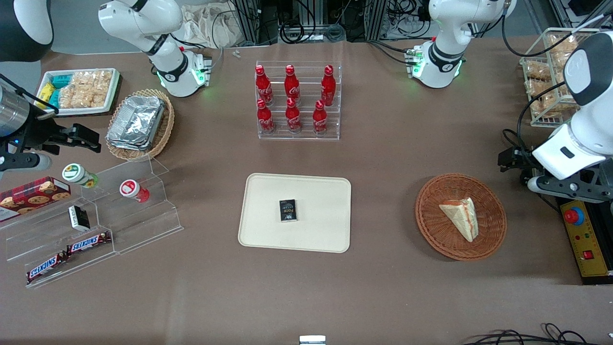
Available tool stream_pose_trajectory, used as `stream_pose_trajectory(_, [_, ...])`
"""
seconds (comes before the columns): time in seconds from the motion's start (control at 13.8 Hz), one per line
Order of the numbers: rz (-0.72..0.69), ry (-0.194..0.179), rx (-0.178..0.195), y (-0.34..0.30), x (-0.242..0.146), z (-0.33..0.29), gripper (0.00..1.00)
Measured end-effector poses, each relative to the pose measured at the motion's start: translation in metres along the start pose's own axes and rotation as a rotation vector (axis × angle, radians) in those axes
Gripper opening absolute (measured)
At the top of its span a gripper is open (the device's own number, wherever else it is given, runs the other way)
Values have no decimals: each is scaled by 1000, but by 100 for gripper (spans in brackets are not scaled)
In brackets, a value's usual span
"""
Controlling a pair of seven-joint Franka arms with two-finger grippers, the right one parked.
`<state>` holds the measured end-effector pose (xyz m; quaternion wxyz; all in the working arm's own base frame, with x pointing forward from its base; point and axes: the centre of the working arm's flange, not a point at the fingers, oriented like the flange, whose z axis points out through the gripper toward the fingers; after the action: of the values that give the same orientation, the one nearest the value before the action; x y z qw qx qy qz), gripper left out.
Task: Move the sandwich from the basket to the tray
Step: 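Move the left gripper over the wrapped sandwich in the wicker basket, then lower the left gripper and close it on the sandwich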
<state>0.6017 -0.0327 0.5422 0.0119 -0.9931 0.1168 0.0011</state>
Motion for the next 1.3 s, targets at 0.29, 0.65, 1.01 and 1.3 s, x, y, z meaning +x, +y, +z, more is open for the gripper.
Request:
stream_pose_trajectory(0.29, [-6, -14, -18, -1, 1, 6, 100])
stream_pose_trajectory(0.65, [-198, -69, -104, -3, 19, 63, 100])
stream_pose_trajectory(1.01, [-593, 35, -90, -28, 22, 160, 100])
stream_pose_trajectory(1.3, [-807, 1, -86, -19, 25, 212, 100])
